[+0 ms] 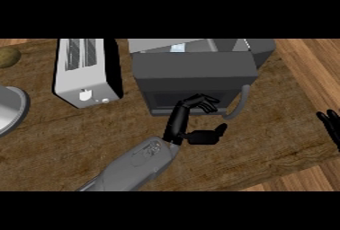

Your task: Pick up the milk, place it into the microwave and close the microwave

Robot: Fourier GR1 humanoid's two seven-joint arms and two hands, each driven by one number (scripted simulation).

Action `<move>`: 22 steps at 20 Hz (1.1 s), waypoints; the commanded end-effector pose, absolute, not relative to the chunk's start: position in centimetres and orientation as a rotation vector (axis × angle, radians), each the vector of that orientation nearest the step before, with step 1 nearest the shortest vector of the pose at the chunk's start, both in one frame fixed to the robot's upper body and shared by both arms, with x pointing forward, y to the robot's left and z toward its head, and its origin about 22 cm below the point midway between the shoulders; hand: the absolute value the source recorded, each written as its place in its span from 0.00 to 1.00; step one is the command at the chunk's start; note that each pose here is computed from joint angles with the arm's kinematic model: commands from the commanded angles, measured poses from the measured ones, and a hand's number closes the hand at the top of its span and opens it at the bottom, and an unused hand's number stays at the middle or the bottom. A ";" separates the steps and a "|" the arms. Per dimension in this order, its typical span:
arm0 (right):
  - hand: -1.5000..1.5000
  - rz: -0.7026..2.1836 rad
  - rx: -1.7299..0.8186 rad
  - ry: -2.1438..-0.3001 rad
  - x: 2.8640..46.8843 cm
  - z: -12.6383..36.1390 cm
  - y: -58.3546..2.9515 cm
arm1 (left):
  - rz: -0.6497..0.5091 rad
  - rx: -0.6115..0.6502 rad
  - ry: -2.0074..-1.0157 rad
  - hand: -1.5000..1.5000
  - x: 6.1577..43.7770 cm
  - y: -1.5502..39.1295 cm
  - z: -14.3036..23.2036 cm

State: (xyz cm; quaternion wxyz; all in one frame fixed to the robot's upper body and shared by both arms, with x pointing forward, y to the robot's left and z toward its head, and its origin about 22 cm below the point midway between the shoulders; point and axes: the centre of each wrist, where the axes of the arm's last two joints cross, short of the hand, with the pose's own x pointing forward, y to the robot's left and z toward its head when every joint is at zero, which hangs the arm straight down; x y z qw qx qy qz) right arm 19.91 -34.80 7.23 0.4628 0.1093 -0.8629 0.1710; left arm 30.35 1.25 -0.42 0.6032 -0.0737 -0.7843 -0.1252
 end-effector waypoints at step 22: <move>1.00 0.768 -0.233 -2.287 22.9 17.2 -38.0 | 0.004 -0.055 -1.805 0.00 34.0 0.9 2.9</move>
